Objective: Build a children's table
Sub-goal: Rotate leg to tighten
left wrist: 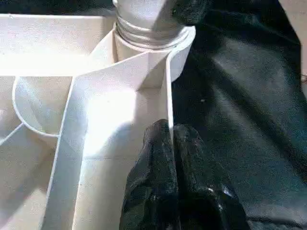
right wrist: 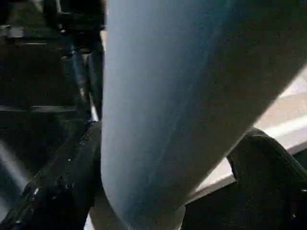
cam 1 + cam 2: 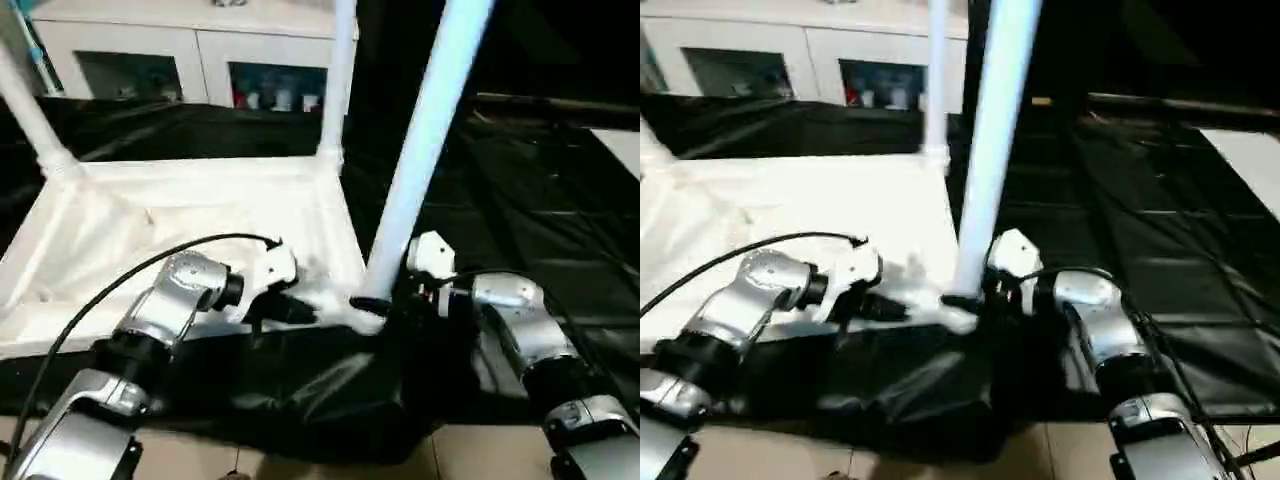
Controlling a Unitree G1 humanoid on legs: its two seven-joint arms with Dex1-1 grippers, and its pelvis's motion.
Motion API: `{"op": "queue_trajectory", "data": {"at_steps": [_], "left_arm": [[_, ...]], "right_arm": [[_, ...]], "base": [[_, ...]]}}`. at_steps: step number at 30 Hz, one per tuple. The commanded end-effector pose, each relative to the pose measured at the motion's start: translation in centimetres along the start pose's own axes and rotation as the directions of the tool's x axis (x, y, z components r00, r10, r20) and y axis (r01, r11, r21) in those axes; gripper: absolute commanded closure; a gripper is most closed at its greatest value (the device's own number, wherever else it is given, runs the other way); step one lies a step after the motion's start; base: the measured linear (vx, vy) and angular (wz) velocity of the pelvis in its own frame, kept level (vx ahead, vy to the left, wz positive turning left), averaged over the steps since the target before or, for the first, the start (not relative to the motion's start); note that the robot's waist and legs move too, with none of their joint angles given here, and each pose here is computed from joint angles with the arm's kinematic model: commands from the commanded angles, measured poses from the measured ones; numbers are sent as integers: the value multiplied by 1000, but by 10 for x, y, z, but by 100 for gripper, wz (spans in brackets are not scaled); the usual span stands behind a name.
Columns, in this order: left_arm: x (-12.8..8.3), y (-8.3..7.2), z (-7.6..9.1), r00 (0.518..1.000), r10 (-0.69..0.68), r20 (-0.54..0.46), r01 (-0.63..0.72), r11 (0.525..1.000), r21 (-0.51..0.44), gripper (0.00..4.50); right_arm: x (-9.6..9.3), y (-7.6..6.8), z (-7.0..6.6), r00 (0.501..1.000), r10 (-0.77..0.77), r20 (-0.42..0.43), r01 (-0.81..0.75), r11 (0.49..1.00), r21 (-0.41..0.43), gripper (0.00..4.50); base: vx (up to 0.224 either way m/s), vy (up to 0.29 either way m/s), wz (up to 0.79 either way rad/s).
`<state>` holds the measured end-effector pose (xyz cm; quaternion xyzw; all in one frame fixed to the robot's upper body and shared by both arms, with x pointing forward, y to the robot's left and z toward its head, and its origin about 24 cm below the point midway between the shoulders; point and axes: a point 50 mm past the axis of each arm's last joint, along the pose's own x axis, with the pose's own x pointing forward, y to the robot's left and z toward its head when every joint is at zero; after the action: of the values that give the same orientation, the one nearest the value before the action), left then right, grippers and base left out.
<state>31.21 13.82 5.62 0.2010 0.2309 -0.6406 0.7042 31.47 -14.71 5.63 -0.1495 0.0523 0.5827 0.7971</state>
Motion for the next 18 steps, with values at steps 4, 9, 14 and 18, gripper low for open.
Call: {"op": "queue_trajectory", "data": {"at_steps": [4,9,14,18], "left_arm": [[6,-11,-12,992,-99,-74,96,995,-33,450],[5,-11,-10,993,-96,-75,94,995,-34,450],[5,-11,-10,993,-91,-76,89,995,-34,450],[5,-11,-10,993,-87,-77,84,996,-35,450]], "right_arm": [[-12,2,-5,997,64,-46,-63,998,17,47],[-14,5,-6,992,108,-59,-106,994,34,47],[-13,6,-9,992,104,-72,-101,994,43,75],[-11,4,-8,995,84,-60,-80,995,54,103]], "base": [[0,0,0],[0,0,0],[0,0,0],[0,0,0]]}}
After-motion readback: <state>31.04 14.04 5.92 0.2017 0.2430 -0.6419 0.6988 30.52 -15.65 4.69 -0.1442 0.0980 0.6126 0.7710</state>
